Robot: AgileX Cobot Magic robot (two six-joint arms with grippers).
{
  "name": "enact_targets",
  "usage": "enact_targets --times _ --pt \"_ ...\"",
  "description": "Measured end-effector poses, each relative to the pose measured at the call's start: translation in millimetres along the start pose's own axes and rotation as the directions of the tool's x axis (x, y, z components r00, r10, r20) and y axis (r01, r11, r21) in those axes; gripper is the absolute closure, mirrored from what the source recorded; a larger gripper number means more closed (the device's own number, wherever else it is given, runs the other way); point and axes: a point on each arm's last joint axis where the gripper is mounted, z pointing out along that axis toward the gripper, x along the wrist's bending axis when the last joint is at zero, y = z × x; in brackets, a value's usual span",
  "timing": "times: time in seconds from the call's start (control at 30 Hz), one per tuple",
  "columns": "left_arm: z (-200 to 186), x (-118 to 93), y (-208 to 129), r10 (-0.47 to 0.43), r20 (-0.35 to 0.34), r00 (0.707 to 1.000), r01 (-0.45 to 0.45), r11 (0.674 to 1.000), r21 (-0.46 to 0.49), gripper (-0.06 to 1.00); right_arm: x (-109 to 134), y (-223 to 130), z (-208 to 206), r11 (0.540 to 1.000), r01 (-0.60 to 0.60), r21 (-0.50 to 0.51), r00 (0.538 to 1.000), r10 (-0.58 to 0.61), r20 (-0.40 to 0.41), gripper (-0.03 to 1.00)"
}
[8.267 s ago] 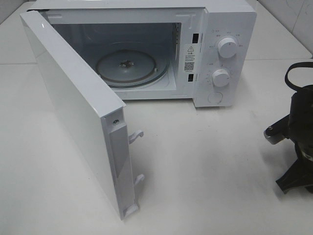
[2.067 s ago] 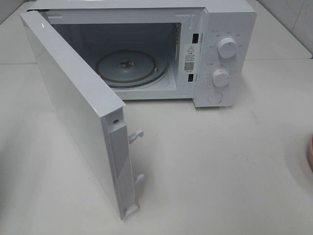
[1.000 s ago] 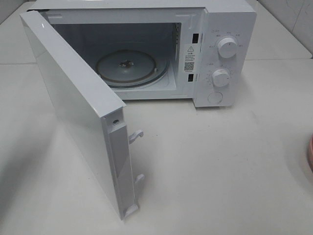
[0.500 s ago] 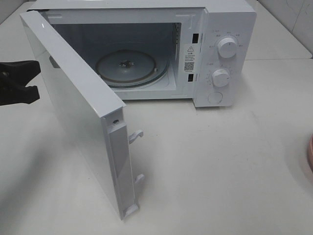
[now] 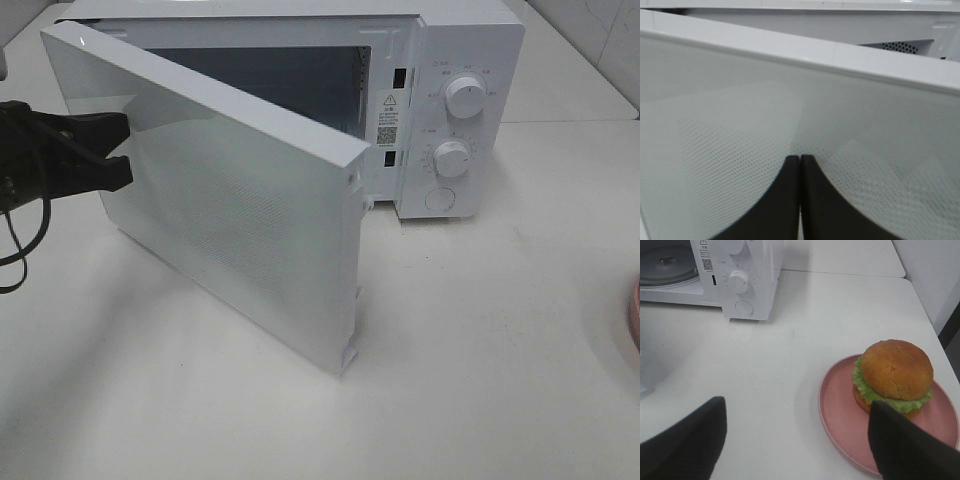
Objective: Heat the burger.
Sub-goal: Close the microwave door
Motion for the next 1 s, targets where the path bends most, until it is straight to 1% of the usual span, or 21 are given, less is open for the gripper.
enact_targets --times 0.03,0.2,0.47,0.63,0.73,1.0 --pt "5 -4 -1 -0.002 0.013 1.000 0.002 1.000 0.004 0.94 0 0 0 1.000 0.000 0.000 1.000 0.000 0.000 0.22" --pt "18 -12 -1 0.001 0.030 1.000 -0.001 1.000 -0.002 0.94 0 0 0 1.000 0.000 0.000 1.000 0.000 0.000 0.22" --pt "40 -25 0 0.002 0.018 1.000 -0.002 1.000 0.009 0.94 0 0 0 1.000 0.000 0.000 1.000 0.000 0.000 0.22" --pt "53 -32 1 0.003 0.026 1.000 -0.003 1.000 0.006 0.94 0 0 0 1.000 0.000 0.000 1.000 0.000 0.000 0.22" --pt "68 -38 4 -0.005 0.026 1.000 0.005 1.000 0.022 0.94 0 0 0 1.000 0.000 0.000 1.000 0.000 0.000 0.22" --pt "93 -47 7 0.006 0.043 0.999 -0.008 0.999 0.045 0.94 0 0 0 1.000 0.000 0.000 1.000 0.000 0.000 0.22"
